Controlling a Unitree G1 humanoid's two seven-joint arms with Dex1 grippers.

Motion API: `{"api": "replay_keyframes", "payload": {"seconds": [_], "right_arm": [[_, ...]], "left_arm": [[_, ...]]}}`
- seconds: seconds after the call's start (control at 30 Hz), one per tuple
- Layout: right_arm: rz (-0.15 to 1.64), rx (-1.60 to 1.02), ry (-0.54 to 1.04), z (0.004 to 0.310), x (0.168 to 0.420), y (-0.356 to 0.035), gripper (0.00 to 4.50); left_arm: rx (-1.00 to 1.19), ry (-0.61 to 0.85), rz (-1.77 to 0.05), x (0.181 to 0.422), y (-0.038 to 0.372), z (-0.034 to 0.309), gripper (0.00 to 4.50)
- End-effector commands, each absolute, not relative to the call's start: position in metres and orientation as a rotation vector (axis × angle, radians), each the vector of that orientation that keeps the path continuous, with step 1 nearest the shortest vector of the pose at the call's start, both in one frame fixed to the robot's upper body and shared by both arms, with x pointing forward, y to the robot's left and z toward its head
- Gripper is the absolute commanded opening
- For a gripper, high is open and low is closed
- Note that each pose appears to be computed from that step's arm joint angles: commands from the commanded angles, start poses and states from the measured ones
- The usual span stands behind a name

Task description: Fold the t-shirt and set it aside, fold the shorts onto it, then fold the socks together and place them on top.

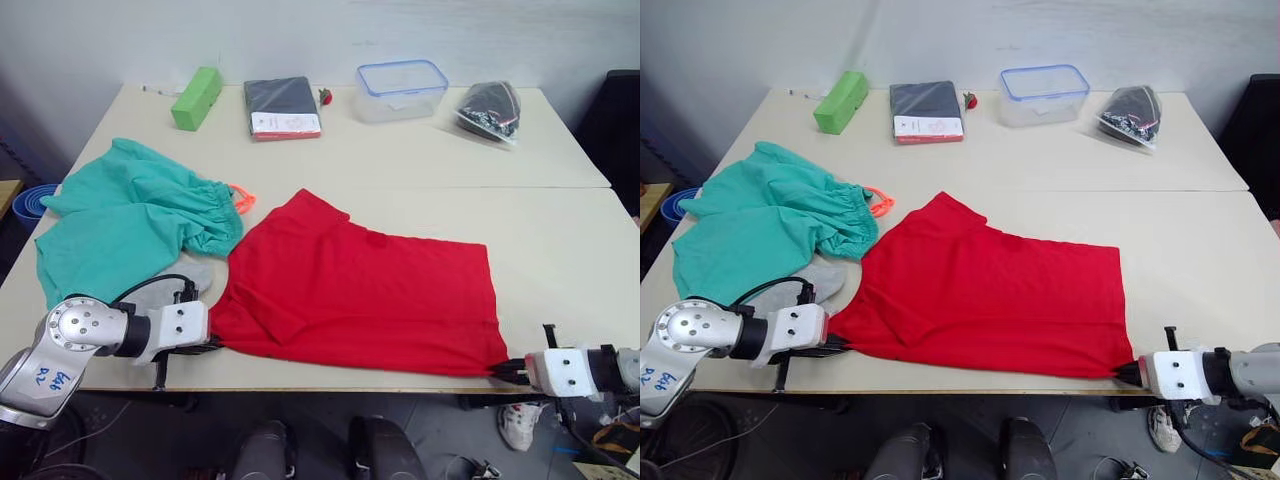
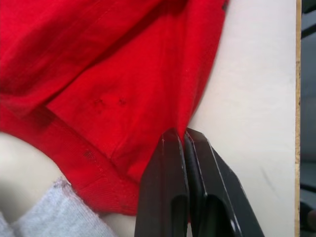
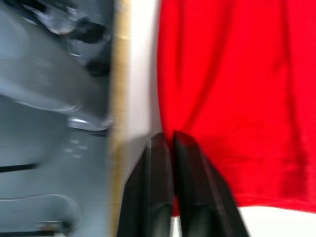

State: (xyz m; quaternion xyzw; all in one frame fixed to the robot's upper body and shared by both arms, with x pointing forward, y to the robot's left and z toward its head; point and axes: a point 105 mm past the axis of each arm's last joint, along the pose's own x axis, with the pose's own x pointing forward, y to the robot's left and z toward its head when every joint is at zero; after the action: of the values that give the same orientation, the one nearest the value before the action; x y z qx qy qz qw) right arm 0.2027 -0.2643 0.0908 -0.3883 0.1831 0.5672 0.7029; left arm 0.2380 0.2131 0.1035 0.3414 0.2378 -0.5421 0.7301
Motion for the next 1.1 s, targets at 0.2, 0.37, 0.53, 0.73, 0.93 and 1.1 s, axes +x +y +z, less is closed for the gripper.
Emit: {"api": "replay_keyframes", "payload": {"seconds": [0.2, 0.37, 0.53, 0.73, 0.93, 1.1], "right_arm": [[1.215, -0.484, 0.298, 0.154, 0.212, -0.227, 3.27], [1.204, -0.378, 0.261, 0.155, 0.223, -0.201, 3.48], [1.245, -0.438, 0.278, 0.131, 0.225, -0.181, 1.91], [1.203, -0.591, 0.349, 0.091, 0.237, -0.18, 0.01], [1.156, -0.706, 0.437, 0.063, 0.243, -0.188, 0.01], [1.172, -0.738, 0.457, 0.052, 0.238, -0.191, 0.01]], "left_arm": [[0.519, 0.421, -1.288, 0.222, 0.194, 0.149, 2.4], [0.49, 0.366, -1.32, 0.23, 0.177, 0.153, 2.76], [0.566, 0.406, -1.374, 0.239, 0.168, 0.129, 1.84], [0.612, 0.396, -1.452, 0.251, 0.151, 0.115, 0.03], [0.672, 0.42, -1.544, 0.252, 0.137, 0.109, 0.03], [0.709, 0.349, -1.385, 0.288, 0.129, 0.114, 0.03]]}}
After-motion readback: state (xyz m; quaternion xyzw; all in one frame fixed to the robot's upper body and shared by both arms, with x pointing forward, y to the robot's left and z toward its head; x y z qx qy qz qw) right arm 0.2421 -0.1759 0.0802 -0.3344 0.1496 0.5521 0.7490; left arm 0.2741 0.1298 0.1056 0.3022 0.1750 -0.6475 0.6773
